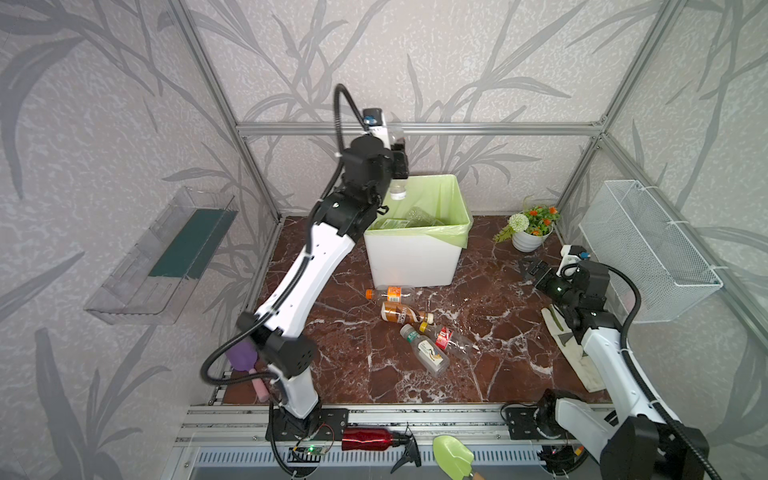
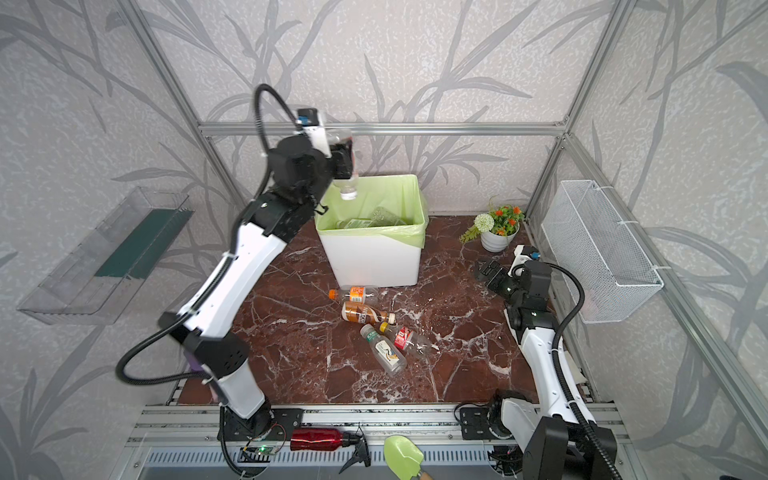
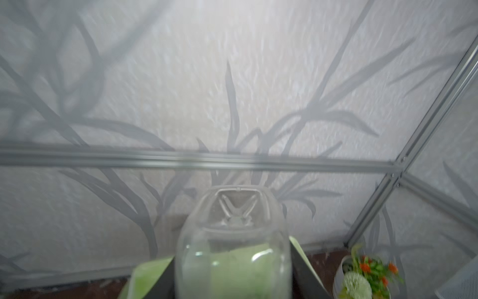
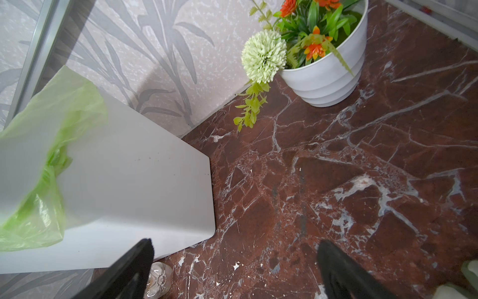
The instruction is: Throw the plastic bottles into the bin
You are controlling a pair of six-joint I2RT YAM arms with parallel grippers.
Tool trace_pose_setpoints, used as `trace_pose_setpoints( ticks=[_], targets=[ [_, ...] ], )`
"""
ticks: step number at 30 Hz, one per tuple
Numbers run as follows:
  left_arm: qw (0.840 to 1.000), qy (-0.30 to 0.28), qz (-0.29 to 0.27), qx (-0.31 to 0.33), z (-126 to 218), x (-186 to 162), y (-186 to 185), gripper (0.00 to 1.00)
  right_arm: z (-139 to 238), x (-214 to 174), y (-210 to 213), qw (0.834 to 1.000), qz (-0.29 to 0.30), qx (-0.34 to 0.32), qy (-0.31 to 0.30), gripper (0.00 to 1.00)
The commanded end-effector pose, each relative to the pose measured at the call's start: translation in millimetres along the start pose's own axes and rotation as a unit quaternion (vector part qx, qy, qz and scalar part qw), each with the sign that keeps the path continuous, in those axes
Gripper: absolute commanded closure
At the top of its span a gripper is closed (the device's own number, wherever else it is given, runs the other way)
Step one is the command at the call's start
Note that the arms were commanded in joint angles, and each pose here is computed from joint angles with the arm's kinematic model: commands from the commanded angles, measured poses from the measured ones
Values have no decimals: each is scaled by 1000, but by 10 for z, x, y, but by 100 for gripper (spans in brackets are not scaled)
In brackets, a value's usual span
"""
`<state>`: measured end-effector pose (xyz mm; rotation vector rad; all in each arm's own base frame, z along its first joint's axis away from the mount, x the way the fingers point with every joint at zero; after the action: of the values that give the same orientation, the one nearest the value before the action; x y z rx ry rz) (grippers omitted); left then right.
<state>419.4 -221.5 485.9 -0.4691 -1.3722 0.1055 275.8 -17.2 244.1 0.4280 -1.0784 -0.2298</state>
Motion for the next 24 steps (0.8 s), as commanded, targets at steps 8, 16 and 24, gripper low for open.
trace_pose_setpoints(
  ticks=[8, 16, 24],
  targets=[
    [989, -119, -72, -43, 1226, 705, -368, 1, 172, 219, 30, 999, 5, 1, -34, 1],
    [992, -109, -51, 26, 1442, 292, 158, 1, 197, 96, 62, 999, -22, 26, -19, 1],
    [987, -70, 21, 142, 1688, -371, 1111, 1, 101, -166, 299, 997, 27, 67, 23, 0]
  ],
)
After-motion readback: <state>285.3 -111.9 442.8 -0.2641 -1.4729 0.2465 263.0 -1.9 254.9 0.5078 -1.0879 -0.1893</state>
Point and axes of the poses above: each gripper's point midway between its finger pads, its own z axis back along the fingers, its own y axis along the line the jaws close on, x = y × z, the point moved 8 cm from there along z, back along the fingers, and after that the axes turned 13 degrees about z, right-handed, at the moved point
